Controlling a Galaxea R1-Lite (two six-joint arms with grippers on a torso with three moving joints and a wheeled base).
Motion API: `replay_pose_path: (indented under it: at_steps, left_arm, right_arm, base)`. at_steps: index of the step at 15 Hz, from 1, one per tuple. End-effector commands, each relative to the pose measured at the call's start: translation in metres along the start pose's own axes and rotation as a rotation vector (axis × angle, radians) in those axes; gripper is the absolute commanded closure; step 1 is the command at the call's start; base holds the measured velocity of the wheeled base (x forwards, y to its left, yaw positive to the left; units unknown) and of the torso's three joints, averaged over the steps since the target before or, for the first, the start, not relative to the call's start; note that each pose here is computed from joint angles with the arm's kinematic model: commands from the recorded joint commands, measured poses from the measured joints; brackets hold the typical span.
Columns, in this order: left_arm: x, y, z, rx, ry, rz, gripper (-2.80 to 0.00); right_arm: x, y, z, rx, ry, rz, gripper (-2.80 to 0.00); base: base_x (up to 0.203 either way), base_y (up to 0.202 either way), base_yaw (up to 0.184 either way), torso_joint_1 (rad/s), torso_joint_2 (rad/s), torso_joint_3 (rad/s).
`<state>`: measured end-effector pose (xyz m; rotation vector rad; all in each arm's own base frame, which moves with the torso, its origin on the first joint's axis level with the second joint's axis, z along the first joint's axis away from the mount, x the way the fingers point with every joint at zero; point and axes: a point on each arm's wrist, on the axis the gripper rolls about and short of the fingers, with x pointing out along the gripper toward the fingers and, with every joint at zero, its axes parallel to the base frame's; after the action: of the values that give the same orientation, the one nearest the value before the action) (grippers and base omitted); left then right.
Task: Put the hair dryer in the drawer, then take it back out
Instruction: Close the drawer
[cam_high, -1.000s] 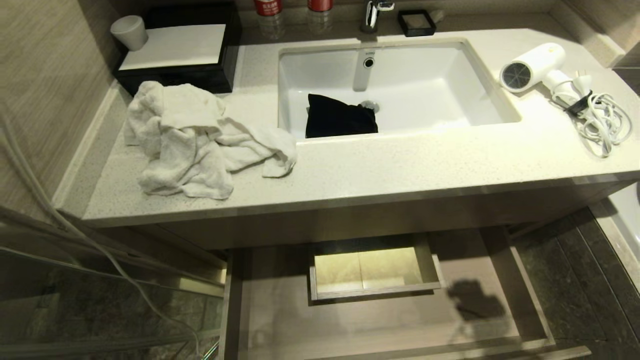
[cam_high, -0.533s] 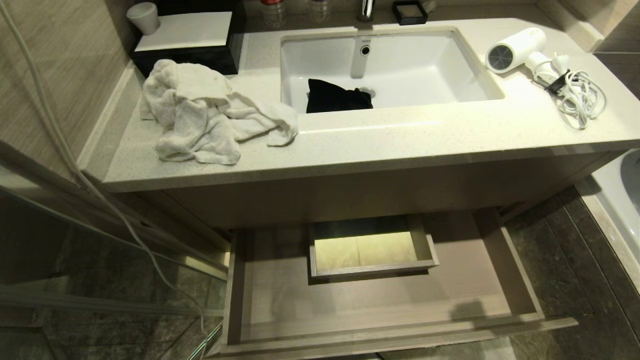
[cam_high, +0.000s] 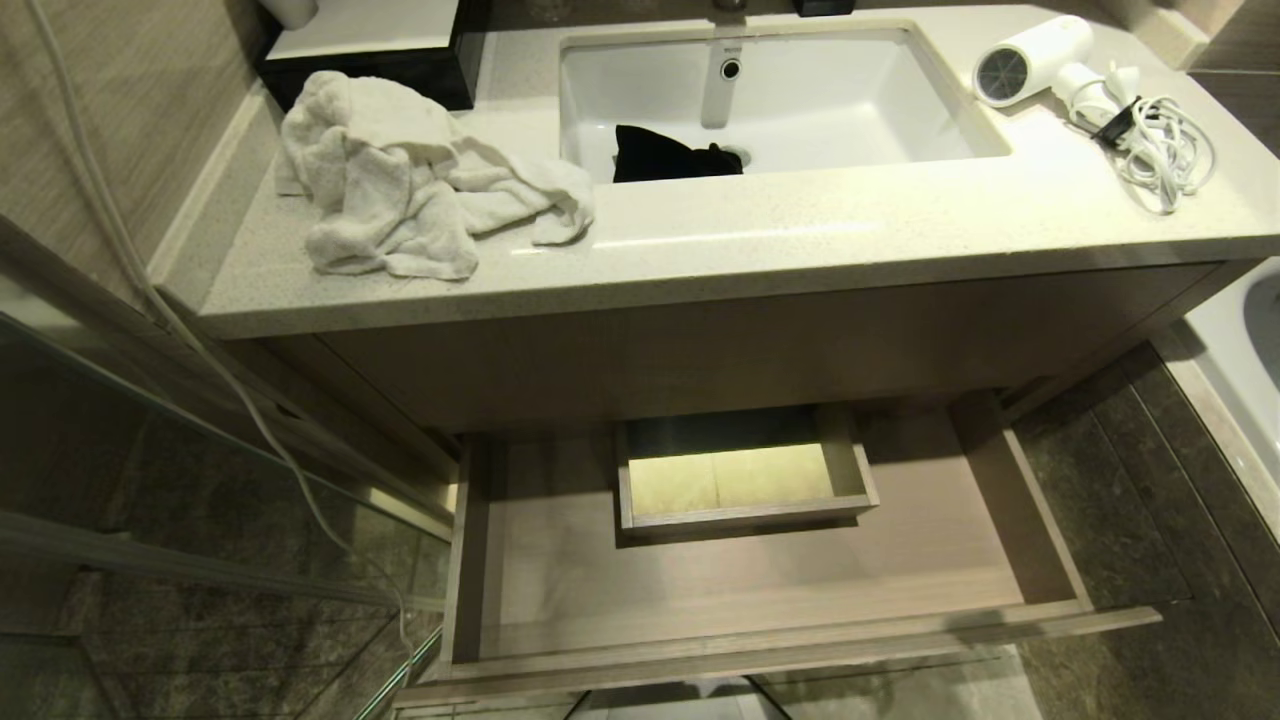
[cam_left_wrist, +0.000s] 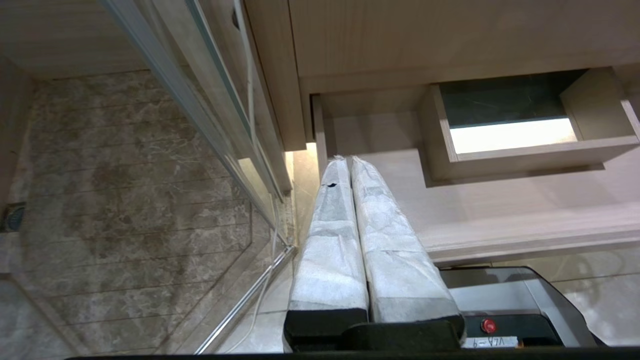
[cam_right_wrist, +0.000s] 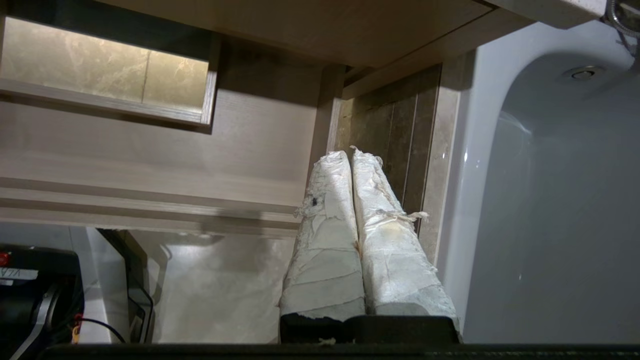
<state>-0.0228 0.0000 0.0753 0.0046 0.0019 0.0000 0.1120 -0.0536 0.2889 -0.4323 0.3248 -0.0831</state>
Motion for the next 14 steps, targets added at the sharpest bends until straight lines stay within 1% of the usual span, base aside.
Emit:
replay_pose_path:
  at_steps: [1,6,9,12,14]
  left_arm:
    - [0.0000,0.0000,0.0000,0.000,0.000,0.000,0.00]
    - [0.0000,0.0000,-0.0003,0.000,0.000,0.000,0.00]
    - [0.0000,0.0000,0.0000,0.000,0.000,0.000,0.00]
    - [0.0000,0.0000,0.0000,0.000,0.000,0.000,0.00]
    - [0.0001,0.0000,-0.0002,0.000,0.000,0.000,0.00]
  right_arm:
    - [-0.0035,0.0026,-0.0019,-0.003,-0.002,-0.001,0.00]
    - [-0.0050,0.0034,-0.0025,-0.004,-0.007,-0.005,0.00]
    - [-0.0056,0.0052,-0.0049,-0.004,-0.035,-0.023,0.00]
    - [-0.0048,0.0066,-0.0077,0.002,-0.026,-0.019,0.00]
    - [-0.0047,0.0081,-0.0102,0.021,-0.019,-0.015,0.00]
  base:
    - [0.000,0.000,0.000,-0.188,0.33,0.162]
    - [0.000,0.000,0.000,-0.195,0.37,0.173]
    - [0.000,0.000,0.000,-0.268,0.51,0.234]
    - [0.000,0.000,0.000,-0.294,0.54,0.245]
    - [0.000,0.000,0.000,-0.293,0.54,0.236]
